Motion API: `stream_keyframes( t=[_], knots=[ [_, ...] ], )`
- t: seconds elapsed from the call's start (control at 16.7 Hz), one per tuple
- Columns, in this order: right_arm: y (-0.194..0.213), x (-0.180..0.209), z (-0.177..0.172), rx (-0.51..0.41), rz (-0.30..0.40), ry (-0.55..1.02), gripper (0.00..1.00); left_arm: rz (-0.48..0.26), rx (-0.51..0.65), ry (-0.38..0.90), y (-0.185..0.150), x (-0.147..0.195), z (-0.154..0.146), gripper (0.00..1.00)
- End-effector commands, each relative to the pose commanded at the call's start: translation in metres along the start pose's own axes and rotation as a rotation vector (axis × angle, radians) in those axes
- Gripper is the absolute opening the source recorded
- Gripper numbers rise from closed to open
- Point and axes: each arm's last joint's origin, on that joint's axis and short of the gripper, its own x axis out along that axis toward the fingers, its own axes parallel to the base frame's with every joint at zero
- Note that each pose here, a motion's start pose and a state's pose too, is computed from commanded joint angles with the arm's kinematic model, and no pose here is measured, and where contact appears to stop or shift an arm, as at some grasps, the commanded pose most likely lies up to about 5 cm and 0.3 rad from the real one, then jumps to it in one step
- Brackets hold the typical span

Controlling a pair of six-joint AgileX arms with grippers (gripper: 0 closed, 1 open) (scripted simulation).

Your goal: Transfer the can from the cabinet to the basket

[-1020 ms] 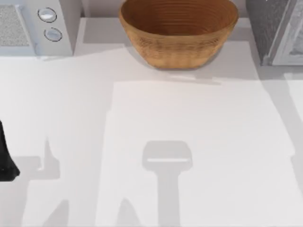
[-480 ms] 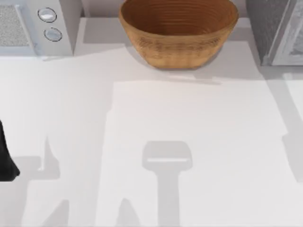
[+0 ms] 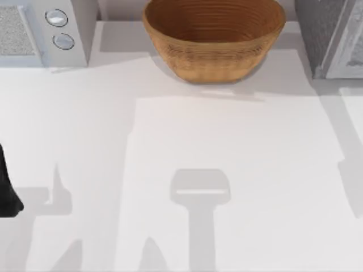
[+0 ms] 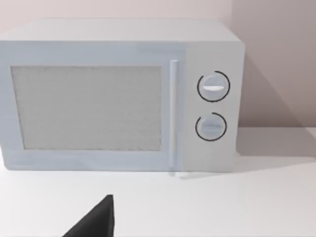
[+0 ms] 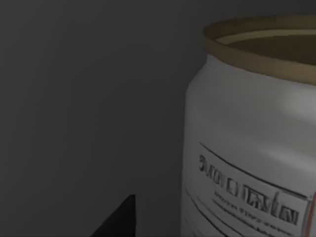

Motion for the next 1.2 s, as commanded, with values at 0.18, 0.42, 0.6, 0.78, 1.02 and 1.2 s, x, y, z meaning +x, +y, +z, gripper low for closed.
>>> stream_keyframes(
  t=[0.18, 0.42, 0.6, 0.78, 1.02, 1.2],
  knots=[
    [0.0000, 0.0000, 0.0000, 0.000, 0.000, 0.000, 0.47, 0.000, 0.000, 0.000, 0.0000, 0.0000, 0.0000, 1.00],
    [0.0000, 0.0000, 0.0000, 0.000, 0.000, 0.000, 0.17, 0.000, 0.000, 0.000, 0.0000, 0.0000, 0.0000, 1.00],
    [0.0000, 0.0000, 0.0000, 0.000, 0.000, 0.000, 0.00, 0.000, 0.000, 0.000, 0.0000, 0.0000, 0.0000, 1.00],
    [0.0000, 0.0000, 0.0000, 0.000, 0.000, 0.000, 0.00, 0.000, 0.000, 0.000, 0.0000, 0.0000, 0.0000, 1.00],
    [0.0000, 0.0000, 0.0000, 0.000, 0.000, 0.000, 0.00, 0.000, 0.000, 0.000, 0.0000, 0.0000, 0.0000, 1.00],
    [0.0012, -0.0061, 0.0036, 0.002, 0.001, -0.001, 0.00, 0.000, 0.000, 0.000, 0.0000, 0.0000, 0.0000, 1.00]
  ],
)
